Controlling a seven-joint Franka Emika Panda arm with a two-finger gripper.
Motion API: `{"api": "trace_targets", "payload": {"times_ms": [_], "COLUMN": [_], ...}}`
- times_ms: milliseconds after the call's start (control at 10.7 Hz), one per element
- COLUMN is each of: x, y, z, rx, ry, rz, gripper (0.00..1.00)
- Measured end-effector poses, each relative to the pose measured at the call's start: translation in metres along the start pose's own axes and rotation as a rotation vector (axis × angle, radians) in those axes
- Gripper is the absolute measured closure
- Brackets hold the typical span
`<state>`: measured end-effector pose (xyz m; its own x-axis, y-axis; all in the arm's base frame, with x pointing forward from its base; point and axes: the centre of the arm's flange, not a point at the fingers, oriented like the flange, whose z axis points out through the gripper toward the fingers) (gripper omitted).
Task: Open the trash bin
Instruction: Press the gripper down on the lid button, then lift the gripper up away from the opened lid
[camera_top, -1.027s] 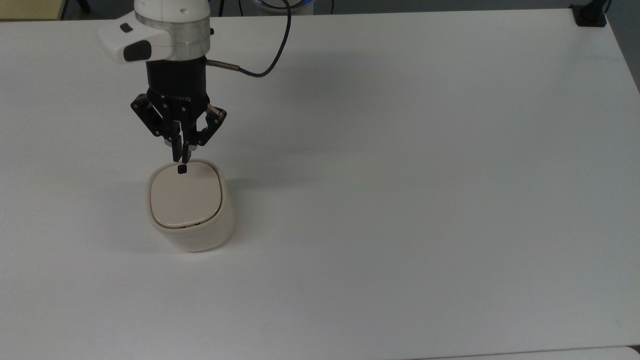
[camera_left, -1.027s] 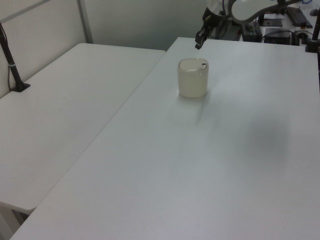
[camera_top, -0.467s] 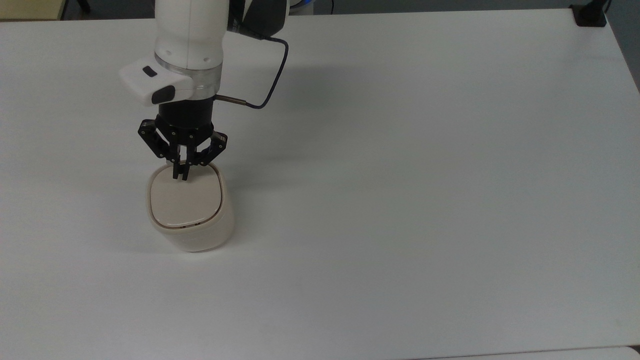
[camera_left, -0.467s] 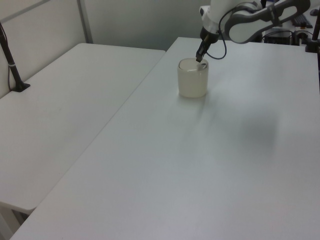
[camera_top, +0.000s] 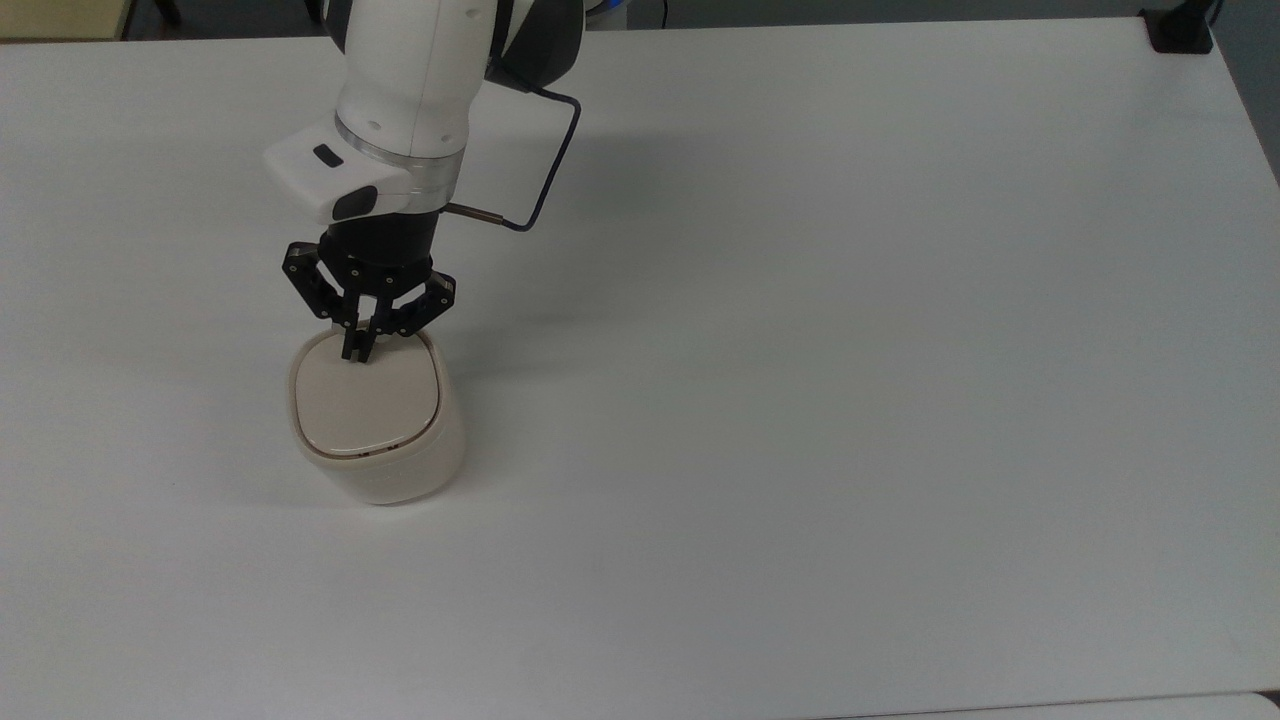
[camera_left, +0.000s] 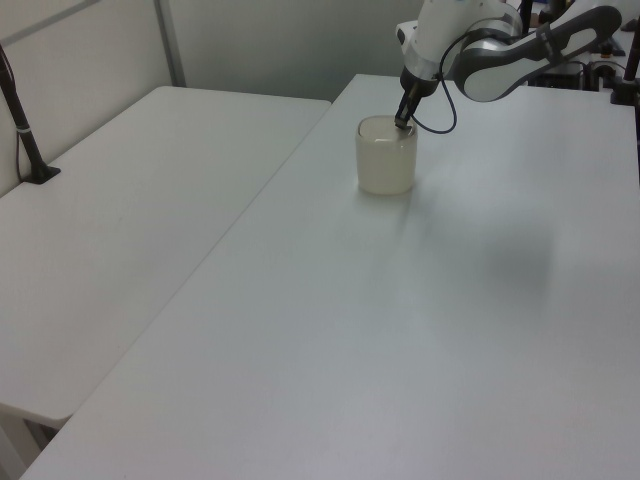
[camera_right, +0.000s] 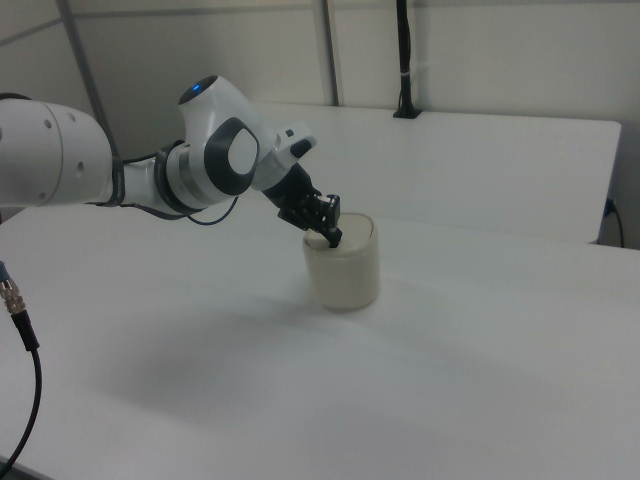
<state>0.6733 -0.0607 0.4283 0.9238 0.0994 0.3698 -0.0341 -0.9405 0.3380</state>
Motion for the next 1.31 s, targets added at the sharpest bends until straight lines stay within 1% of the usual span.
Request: {"api": "trace_targets", "payload": {"times_ms": [187,280,374,467,560,747,934,1121,1214,1308], "x": [0.000,0.001,0.002,0.004,0.007,0.008,0.005,-0.002,-0.007,-0.013], "y": [0.001,0.005,0.014,0.026,0.035,0.049,0.057,0.064,0.066,0.067], "z": [0.000,-0.002,-0.008,-0.019,-0.034,-0.061,-0.084,-0.111,-0.121,-0.133], "rx": [-0.001,-0.003,0.017,0.058,0.089,0.127,0.174,0.207,0.230,0.255], "ry": [0.000,0.005,0.009,0.019,0.036,0.049,0.021,-0.026,-0.065,-0.099], "rz": [0.007,0.019,0.073,0.146,0.201,0.270,0.331,0.363,0.380,0.395], "gripper": [0.87,0.90,0.91,0.93,0.90,0.90,0.89,0.87,0.86,0.74]}}
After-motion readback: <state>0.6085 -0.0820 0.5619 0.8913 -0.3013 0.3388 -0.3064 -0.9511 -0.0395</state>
